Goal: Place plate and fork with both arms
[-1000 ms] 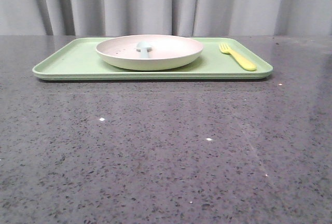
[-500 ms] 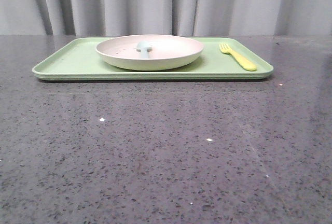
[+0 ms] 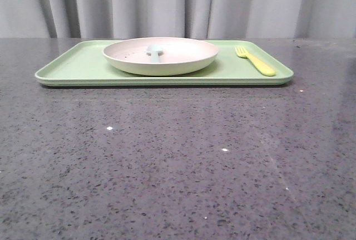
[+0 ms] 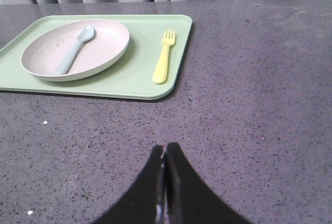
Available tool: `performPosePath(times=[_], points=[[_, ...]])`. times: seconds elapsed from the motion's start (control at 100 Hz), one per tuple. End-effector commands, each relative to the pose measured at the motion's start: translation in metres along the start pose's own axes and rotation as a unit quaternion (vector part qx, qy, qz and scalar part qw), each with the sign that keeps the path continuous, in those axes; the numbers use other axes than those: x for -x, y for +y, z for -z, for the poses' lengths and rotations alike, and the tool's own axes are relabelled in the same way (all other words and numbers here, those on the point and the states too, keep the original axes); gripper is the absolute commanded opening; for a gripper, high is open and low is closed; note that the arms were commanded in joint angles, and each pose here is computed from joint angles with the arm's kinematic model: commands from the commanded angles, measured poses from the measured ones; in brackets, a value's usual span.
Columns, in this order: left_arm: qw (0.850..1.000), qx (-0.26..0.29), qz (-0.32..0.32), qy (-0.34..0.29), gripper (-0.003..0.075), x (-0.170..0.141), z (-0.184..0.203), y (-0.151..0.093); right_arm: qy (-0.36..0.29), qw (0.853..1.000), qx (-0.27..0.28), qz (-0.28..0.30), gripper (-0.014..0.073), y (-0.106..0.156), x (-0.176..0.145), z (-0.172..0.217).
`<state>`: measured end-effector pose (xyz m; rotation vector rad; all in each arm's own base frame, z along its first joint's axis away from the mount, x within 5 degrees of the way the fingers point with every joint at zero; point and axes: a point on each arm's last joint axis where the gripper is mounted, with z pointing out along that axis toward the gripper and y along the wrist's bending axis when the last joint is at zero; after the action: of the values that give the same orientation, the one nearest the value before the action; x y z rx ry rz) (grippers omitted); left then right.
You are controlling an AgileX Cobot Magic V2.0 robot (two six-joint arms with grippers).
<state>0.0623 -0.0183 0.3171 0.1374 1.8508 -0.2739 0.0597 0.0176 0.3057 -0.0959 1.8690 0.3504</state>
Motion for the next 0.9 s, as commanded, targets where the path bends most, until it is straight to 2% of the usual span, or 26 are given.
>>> performPosePath(times=[0.0, 0.26, 0.41, 0.63, 0.89], points=[[0.997, 0.006, -0.007, -0.079, -0.002, 0.02, 0.005, 0.0, -0.047, 0.999, 0.005, 0.012, -0.0066, 0.002, 0.014, 0.003], [0.983, 0.076, -0.016, -0.166, -0.002, 0.011, -0.005, 0.013, -0.047, 0.999, 0.005, 0.012, -0.0066, 0.002, 0.014, 0.003], [0.966, 0.113, -0.064, -0.224, -0.002, -0.008, -0.004, 0.019, -0.047, 0.999, 0.005, 0.012, -0.0066, 0.002, 0.014, 0.003], [0.966, 0.136, -0.048, -0.215, -0.002, -0.05, -0.007, 0.025, -0.047, 0.999, 0.005, 0.012, -0.0066, 0.002, 0.014, 0.003], [0.96, 0.153, -0.034, -0.233, -0.002, -0.095, -0.013, 0.031, -0.047, 0.999, 0.005, 0.012, -0.0066, 0.002, 0.014, 0.003]])
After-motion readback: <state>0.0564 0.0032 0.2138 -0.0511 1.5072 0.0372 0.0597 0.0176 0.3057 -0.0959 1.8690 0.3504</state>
